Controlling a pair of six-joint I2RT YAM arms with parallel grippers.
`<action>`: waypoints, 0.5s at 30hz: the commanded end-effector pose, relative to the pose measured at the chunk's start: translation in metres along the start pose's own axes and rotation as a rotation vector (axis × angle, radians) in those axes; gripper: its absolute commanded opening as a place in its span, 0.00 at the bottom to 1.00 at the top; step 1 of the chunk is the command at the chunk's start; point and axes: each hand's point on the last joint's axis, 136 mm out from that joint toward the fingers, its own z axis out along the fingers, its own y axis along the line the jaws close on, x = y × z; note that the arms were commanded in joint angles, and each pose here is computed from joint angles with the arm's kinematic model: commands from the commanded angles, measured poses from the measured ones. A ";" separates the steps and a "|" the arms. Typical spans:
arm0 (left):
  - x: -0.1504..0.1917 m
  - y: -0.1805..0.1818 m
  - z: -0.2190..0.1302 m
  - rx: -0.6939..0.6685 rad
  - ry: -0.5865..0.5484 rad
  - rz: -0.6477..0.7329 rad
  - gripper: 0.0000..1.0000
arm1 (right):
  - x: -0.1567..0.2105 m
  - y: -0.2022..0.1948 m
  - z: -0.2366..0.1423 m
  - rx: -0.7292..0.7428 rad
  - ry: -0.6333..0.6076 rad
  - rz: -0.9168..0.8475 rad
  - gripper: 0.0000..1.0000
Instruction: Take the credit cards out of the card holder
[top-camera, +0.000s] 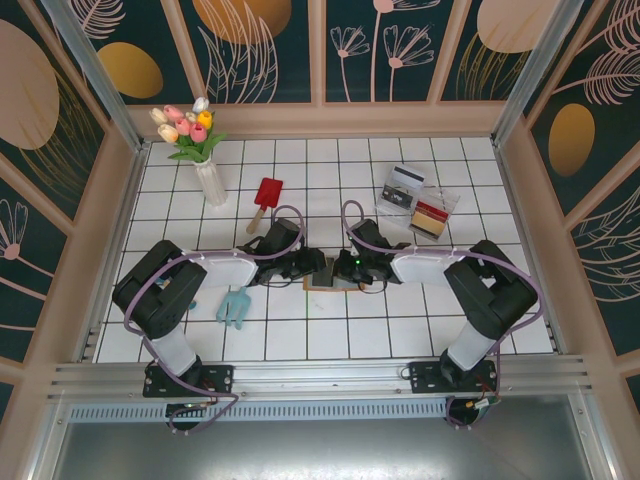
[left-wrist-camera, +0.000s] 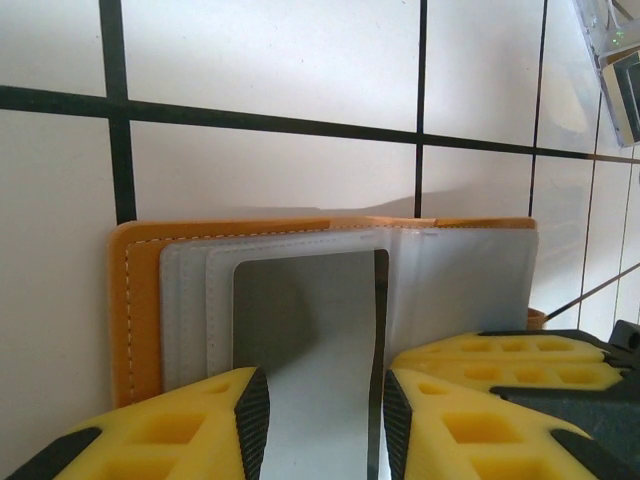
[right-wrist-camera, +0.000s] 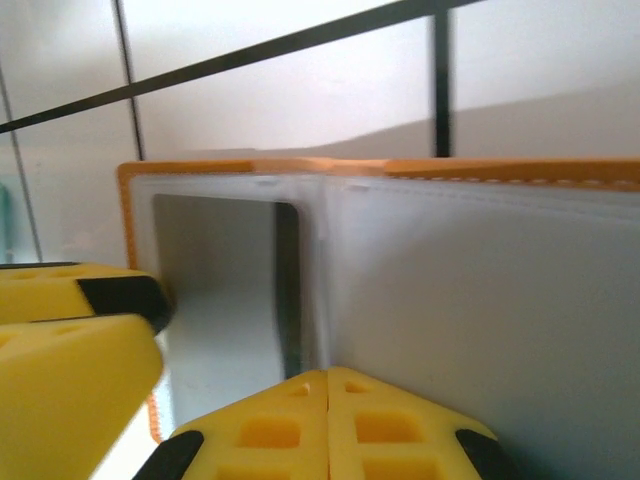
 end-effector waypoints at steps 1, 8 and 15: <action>0.023 0.044 0.000 -0.160 0.064 -0.023 0.39 | 0.008 -0.020 -0.004 0.054 0.021 -0.015 0.08; 0.019 0.039 0.001 -0.152 0.057 -0.018 0.38 | 0.007 -0.008 -0.001 -0.027 0.021 -0.007 0.09; 0.024 0.044 0.001 -0.156 0.063 -0.031 0.37 | -0.004 0.019 -0.017 -0.183 -0.046 0.029 0.13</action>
